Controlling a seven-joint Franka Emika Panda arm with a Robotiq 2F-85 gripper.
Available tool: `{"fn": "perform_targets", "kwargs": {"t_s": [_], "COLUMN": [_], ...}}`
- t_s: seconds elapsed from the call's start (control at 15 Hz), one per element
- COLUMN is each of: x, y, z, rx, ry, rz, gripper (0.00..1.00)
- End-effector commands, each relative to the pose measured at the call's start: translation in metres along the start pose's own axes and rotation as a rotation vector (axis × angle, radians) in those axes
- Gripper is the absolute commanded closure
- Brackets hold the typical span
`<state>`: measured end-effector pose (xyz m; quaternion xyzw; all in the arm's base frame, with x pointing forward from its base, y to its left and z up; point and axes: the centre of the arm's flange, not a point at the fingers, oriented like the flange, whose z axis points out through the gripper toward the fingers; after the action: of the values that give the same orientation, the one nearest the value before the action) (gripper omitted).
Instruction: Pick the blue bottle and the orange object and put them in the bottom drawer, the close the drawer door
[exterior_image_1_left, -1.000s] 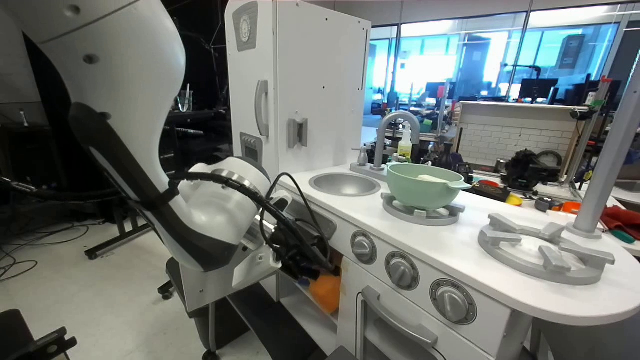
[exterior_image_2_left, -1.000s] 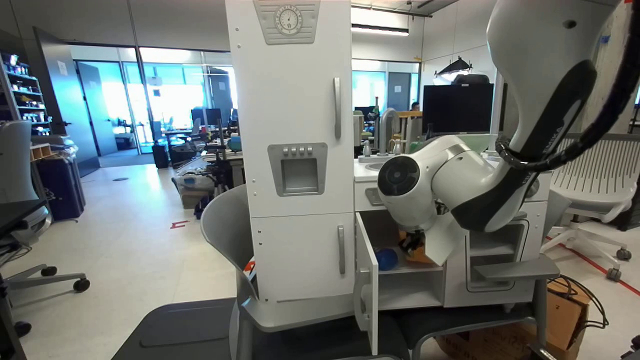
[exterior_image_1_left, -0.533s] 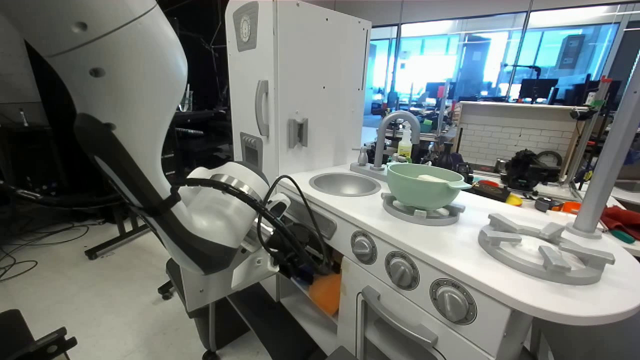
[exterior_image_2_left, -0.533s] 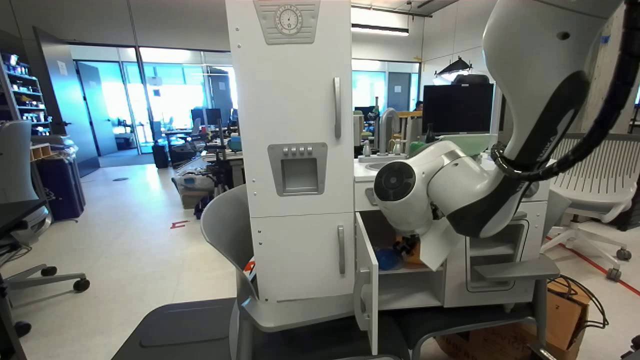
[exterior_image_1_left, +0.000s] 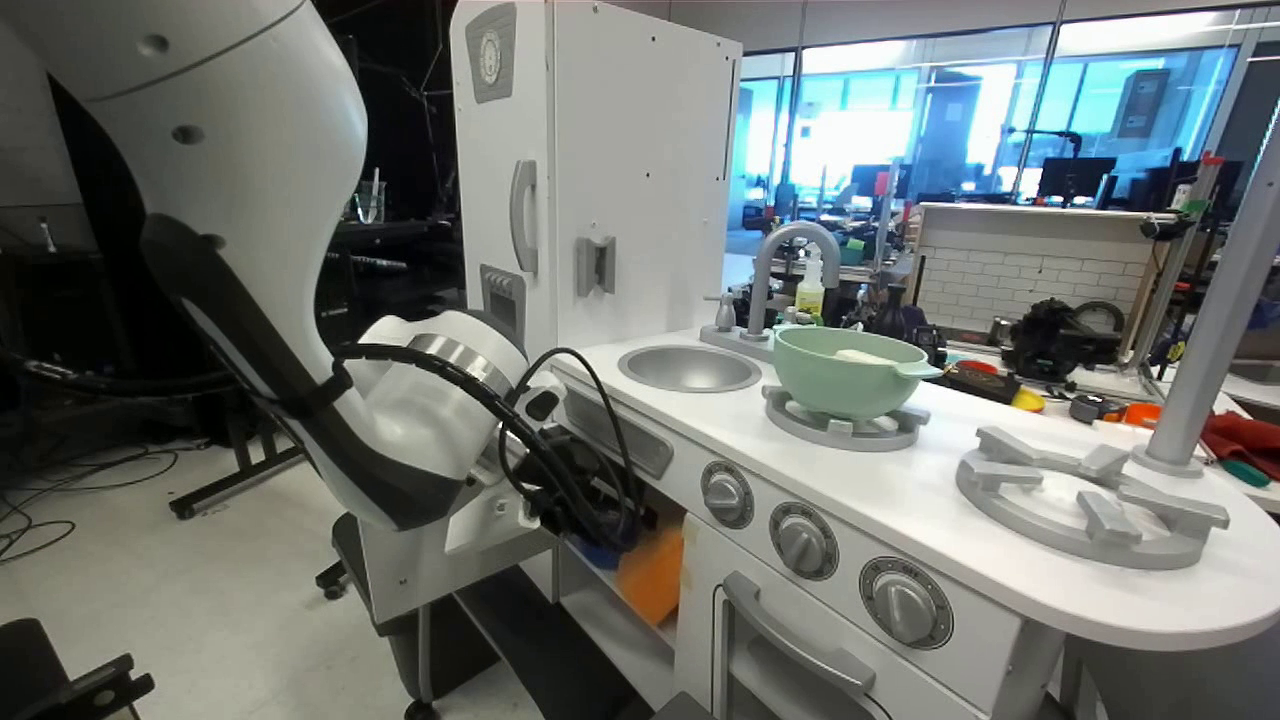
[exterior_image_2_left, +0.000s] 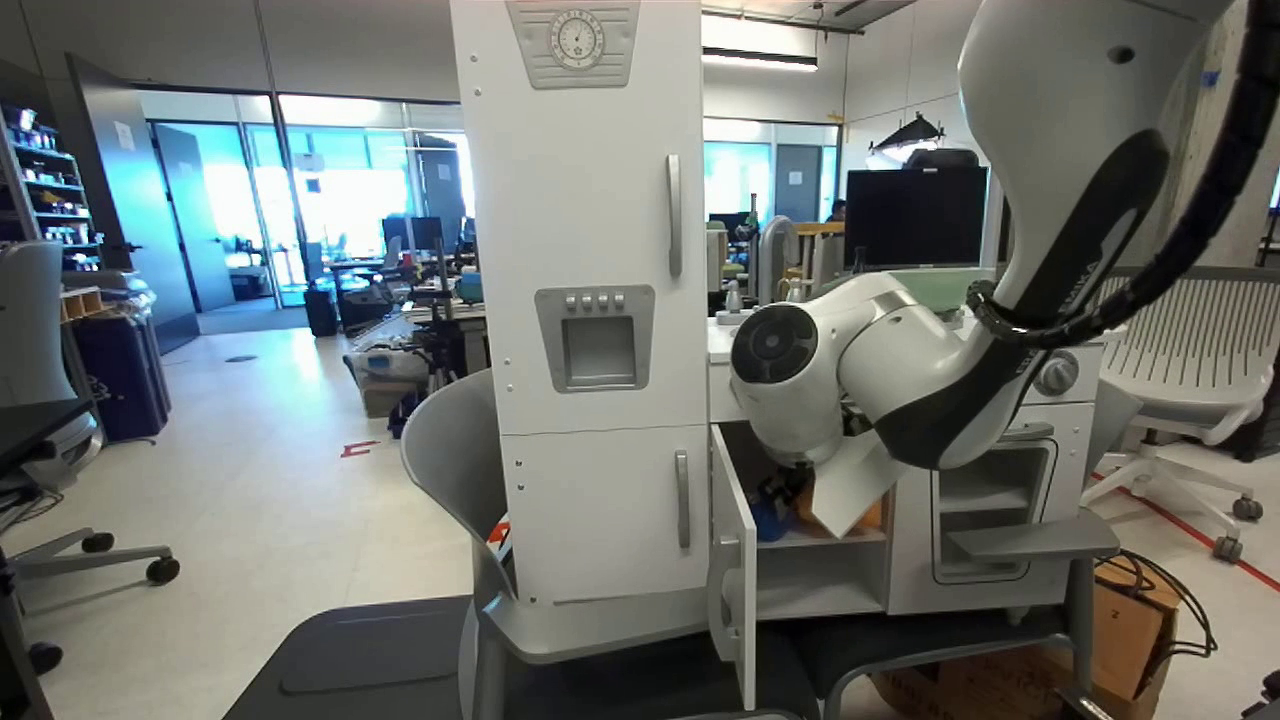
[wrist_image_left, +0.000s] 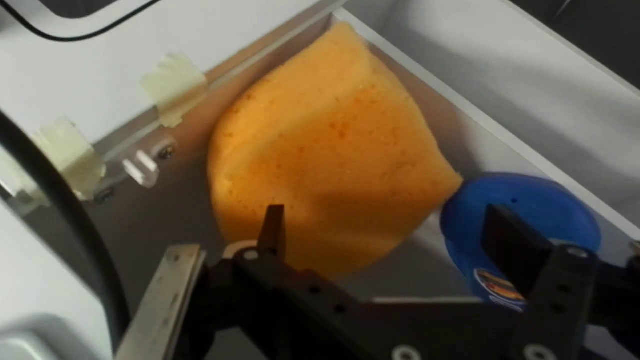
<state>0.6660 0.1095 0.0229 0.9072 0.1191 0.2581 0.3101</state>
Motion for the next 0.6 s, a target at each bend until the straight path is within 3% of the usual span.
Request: {"fn": "perform_targets", "kwargs": {"t_s": [0.0, 0.13, 0.53], "x": [0.028, 0.032, 0.042], "y": [0.015, 0.02, 0.073], "z": [-0.028, -0.048, -0.137], "rx": [0.072, 0.116, 0.241], "ry": [0.033, 0.012, -0.199], "rz": [0.002, -0.007, -0.182], "gripper": [0.0, 0.0, 0.0]}}
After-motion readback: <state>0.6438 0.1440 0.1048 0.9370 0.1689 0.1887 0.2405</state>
